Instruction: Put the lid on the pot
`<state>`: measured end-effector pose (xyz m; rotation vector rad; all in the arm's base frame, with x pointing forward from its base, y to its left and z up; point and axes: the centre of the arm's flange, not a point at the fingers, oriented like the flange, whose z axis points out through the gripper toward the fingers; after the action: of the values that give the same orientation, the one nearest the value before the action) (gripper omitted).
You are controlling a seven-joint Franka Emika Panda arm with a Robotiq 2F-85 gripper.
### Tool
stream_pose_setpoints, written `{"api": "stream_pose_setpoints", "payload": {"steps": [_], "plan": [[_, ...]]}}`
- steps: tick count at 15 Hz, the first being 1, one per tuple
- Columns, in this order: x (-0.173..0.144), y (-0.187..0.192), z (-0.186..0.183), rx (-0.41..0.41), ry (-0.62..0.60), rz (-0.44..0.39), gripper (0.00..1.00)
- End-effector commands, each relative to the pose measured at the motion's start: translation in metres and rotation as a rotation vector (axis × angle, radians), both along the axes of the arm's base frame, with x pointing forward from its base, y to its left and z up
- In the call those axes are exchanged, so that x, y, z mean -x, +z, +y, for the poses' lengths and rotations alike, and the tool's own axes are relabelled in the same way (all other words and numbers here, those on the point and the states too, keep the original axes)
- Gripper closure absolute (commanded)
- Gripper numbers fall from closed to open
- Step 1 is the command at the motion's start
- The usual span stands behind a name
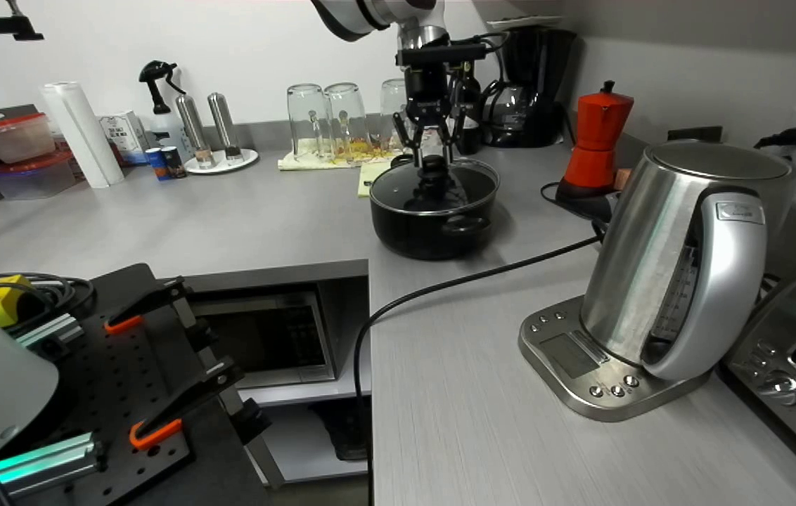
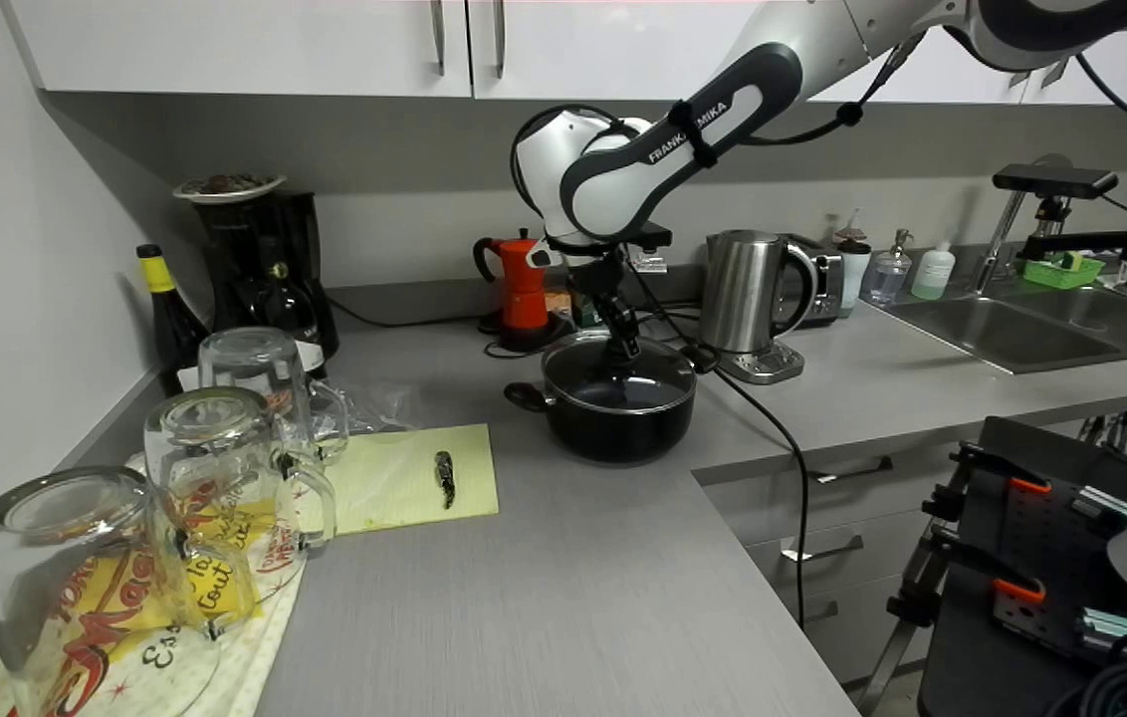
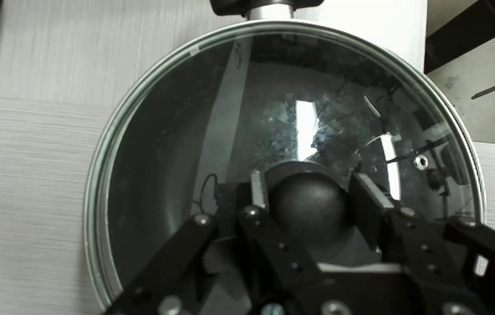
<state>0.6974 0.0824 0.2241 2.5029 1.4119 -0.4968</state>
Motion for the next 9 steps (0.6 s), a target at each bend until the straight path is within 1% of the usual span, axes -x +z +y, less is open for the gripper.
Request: {"api": "stream_pose_setpoints", "payload": {"steps": [1,6,9], "plan": [[-0.0025,0.0201,0.0029,0.02,0.026,0.008,0.76],[-0.004,0.0265,0.002,0.034,0.028,-0.004,0.76],[-0.0037,0.0257,0.0028,0.028,0.03,-0.001,0.76]]}}
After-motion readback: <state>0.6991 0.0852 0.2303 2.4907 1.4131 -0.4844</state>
